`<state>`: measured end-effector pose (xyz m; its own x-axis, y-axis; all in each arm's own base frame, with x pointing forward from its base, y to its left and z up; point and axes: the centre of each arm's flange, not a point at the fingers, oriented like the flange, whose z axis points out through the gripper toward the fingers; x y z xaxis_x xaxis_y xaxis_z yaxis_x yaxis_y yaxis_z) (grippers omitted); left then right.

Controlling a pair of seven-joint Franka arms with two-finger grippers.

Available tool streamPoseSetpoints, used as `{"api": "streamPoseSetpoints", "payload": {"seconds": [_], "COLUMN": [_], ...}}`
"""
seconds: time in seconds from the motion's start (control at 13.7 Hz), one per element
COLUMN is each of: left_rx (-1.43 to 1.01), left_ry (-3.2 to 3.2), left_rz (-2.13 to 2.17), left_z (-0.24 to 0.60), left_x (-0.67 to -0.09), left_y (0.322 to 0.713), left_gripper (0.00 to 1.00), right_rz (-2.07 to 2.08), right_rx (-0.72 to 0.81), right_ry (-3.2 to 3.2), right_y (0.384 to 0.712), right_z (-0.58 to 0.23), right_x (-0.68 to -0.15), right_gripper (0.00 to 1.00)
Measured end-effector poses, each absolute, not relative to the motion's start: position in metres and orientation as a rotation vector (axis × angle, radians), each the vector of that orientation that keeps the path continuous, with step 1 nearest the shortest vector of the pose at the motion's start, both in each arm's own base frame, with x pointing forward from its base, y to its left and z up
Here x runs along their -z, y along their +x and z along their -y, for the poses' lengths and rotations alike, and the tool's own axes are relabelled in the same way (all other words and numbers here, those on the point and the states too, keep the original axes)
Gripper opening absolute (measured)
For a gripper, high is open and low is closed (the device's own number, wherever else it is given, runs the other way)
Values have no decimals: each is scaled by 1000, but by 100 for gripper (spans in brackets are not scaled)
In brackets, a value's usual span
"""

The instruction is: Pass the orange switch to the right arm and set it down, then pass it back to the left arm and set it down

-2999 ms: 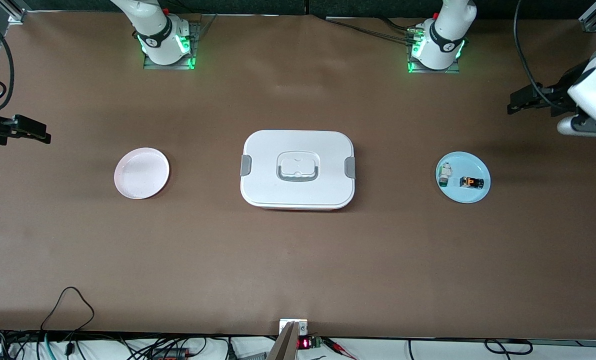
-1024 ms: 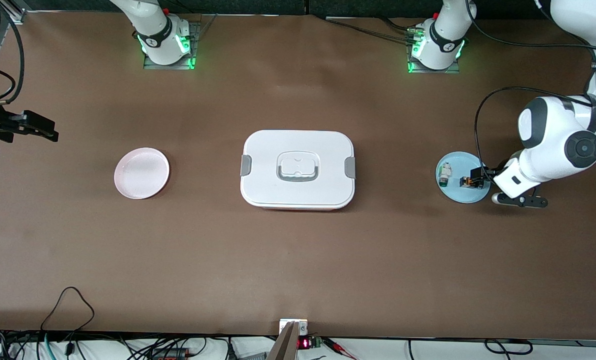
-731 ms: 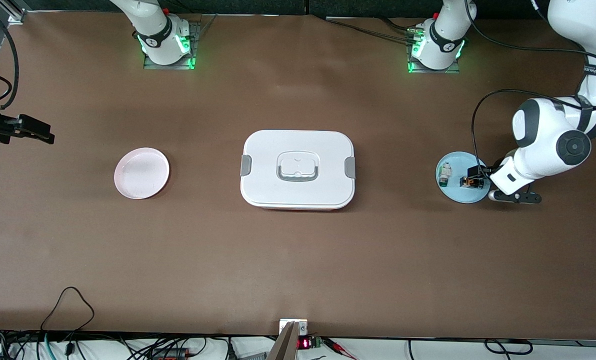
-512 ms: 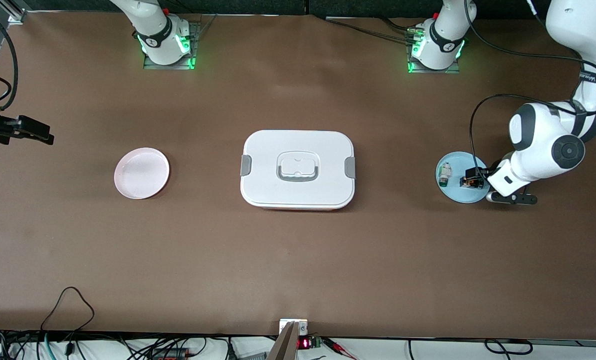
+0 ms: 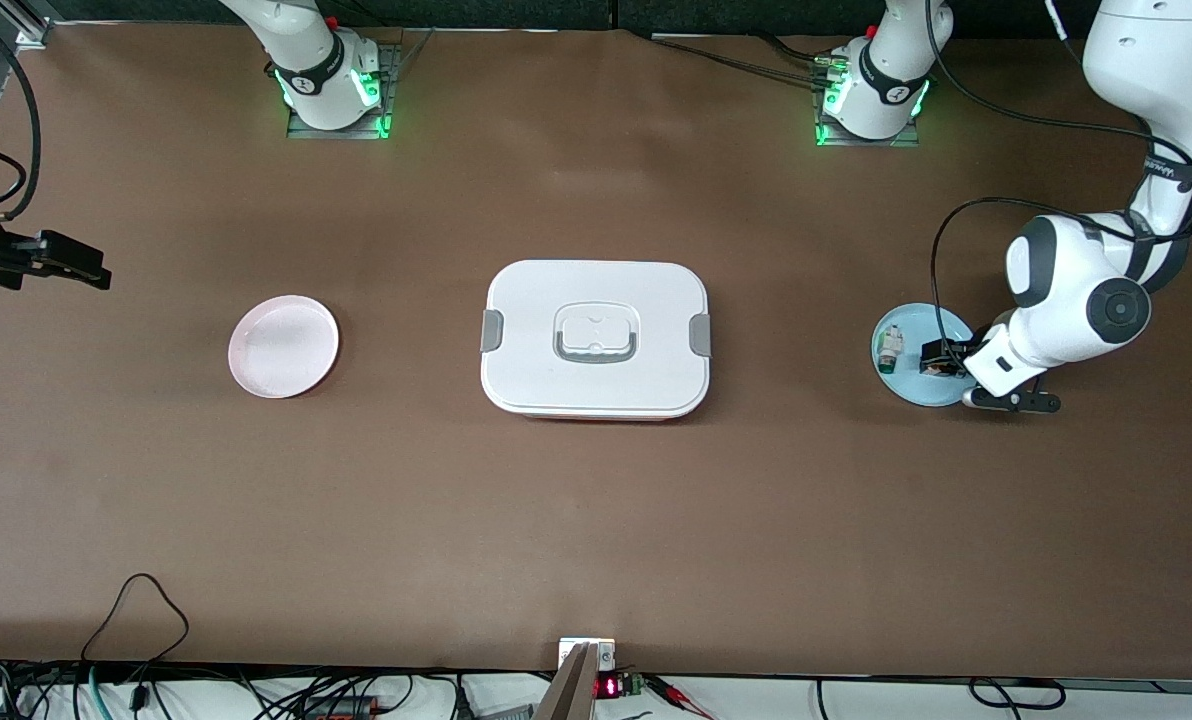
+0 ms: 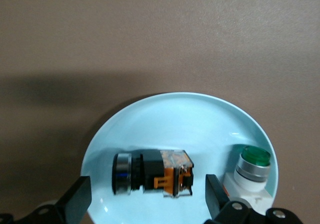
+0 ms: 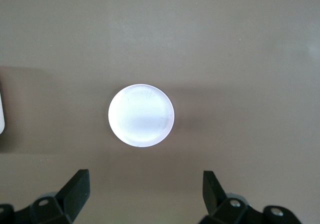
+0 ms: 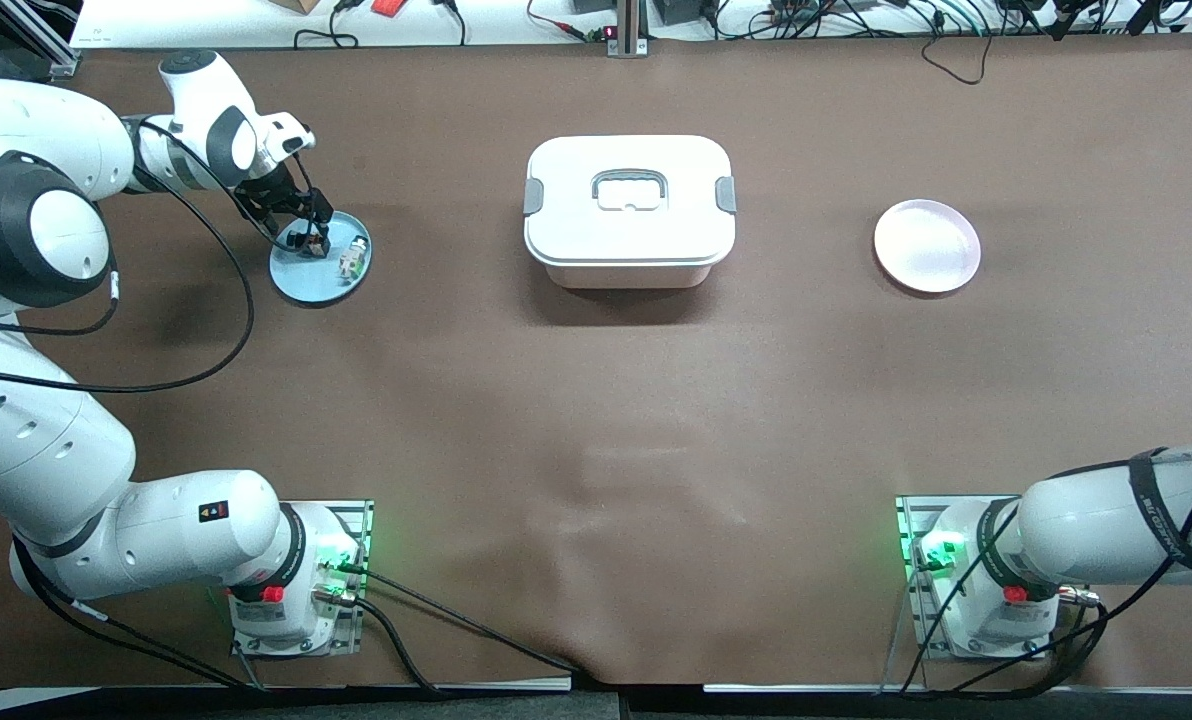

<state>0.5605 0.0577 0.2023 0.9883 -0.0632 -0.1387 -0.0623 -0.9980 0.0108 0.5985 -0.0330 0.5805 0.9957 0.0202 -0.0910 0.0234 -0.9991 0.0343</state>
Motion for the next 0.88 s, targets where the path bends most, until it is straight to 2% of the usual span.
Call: {"api": "streamPoseSetpoints", "payload": {"seconds": [0.44,0.66,0.73,0.8,0.88], "left_rx": [248,263,298,333,354], "left_ry": [3114,3111,3106,3099,3093], "left_rz": [99,102,106,113,124], "left_z": [-56,-55,-53,-50,-46], "left_x": [-175,-174,-173,-172,-173], "left_y": [553,552,550,548,548], "left_gripper": [100,96,91,78,73], "right_rz": [-28,-32,-36,-40,-41], "right_rx": [141,140,140,140,139], "right_ry": [3103,3103,3103,3103,3103], "right_y": [598,598,599,599,598], "right_z": [35,34,32,31,30], "right_x": [-580,-580,-581,-581,-581], "right_gripper": [100,100,100,100,100]}}
